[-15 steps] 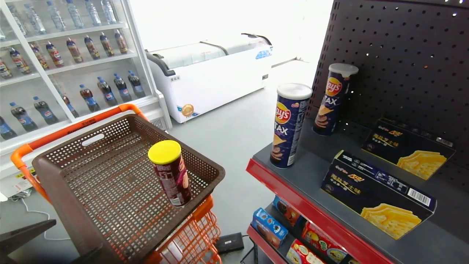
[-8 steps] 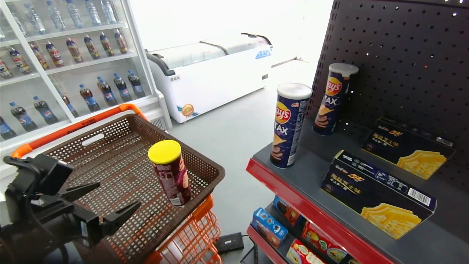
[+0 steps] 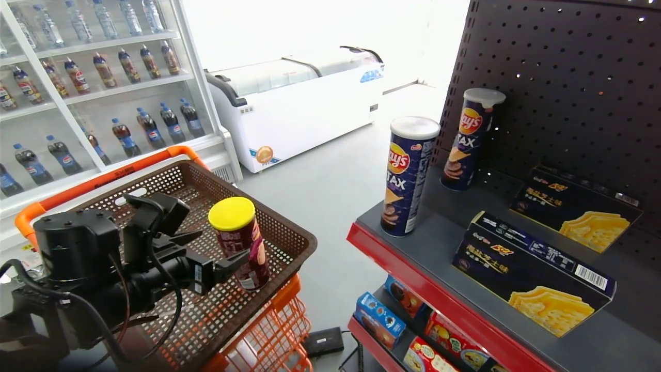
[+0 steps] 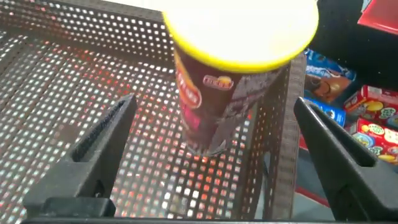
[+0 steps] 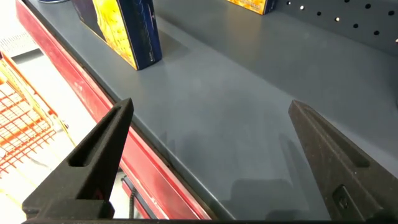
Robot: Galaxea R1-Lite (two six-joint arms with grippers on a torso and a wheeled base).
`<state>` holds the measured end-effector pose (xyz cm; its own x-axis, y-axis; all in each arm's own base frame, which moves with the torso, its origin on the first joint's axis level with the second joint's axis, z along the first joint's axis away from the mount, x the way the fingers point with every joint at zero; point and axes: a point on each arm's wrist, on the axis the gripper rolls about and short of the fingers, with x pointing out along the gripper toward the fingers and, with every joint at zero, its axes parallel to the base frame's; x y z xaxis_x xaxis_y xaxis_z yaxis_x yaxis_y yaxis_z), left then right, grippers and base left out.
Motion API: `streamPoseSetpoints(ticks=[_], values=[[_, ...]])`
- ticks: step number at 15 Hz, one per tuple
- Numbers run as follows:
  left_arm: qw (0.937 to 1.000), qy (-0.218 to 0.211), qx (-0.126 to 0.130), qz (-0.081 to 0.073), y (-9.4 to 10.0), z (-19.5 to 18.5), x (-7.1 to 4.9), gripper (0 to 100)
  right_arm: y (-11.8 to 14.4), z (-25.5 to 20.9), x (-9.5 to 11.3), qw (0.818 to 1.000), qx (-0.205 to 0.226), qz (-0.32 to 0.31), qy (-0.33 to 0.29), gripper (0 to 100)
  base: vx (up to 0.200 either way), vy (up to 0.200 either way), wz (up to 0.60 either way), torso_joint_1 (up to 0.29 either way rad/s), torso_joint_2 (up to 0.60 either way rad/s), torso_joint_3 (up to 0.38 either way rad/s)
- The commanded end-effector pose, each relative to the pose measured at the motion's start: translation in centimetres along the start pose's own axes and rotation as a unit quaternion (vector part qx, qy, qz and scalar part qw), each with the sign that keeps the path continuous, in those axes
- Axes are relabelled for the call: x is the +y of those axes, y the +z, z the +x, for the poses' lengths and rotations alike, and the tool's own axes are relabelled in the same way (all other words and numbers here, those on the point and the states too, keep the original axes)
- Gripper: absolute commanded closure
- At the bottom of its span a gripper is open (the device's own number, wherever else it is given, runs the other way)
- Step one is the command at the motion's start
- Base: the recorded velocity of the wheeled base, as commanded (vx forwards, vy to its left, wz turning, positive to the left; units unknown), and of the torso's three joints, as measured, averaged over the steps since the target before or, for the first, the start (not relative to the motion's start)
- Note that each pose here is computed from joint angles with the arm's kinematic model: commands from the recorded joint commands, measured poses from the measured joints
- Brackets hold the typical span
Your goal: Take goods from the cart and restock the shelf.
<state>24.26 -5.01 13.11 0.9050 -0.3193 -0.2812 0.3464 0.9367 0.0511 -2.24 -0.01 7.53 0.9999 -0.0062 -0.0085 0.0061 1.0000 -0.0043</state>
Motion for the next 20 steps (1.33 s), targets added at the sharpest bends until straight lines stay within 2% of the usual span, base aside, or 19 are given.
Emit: streamPoseSetpoints(ticks=[1,4,11,12,16,17,18,19,20], values=[[0.9996,-0.012,0.027,-0.001,-1.4,2.0,-0.4,0,0.0,0.0,0.0,1.000,0.000,0.000,0.000,0,0.000,0.000,0.00,0.000,0.00,0.000],[0.9998,-0.018,0.010,0.003,-2.1,4.1,-0.6,0,0.0,0.0,0.0,1.000,0.000,0.000,0.000,0,0.000,0.000,0.00,0.000,0.00,0.000],[0.9999,-0.015,0.001,0.004,-3.1,5.3,-0.5,0,0.0,0.0,0.0,1.000,0.000,0.000,0.000,0,0.000,0.000,0.00,0.000,0.00,0.000],[0.9999,-0.014,-0.001,0.004,-3.1,5.4,-0.4,100,0.0,0.0,0.0,1.000,0.000,0.000,0.000,0,0.000,0.000,0.00,0.000,0.00,0.000],[0.9999,-0.011,-0.003,0.009,-3.0,5.3,-0.4,100,0.0,0.0,0.0,1.000,0.000,0.000,0.000,0,0.000,0.000,0.00,0.000,0.00,0.000],[0.9997,-0.012,-0.013,0.014,-2.5,5.1,-0.4,100,0.0,0.0,0.0,1.000,0.000,0.000,0.000,0,0.000,0.000,0.00,0.000,0.00,0.000],[0.9982,-0.013,-0.040,0.043,-1.0,4.1,-0.5,100,0.0,0.0,0.0,1.000,0.000,0.000,0.000,0,0.000,0.000,0.00,0.000,0.00,0.000],[0.9966,-0.017,-0.058,0.056,0.4,3.2,-0.6,100,0.0,0.0,0.0,1.000,0.000,0.000,0.000,0,0.000,0.000,0.00,0.000,0.00,0.000],[0.9955,-0.028,-0.068,0.060,1.8,2.6,-1.0,100,0.0,0.0,0.0,1.000,0.000,0.000,0.000,0,0.000,0.000,0.00,0.000,0.00,0.000]])
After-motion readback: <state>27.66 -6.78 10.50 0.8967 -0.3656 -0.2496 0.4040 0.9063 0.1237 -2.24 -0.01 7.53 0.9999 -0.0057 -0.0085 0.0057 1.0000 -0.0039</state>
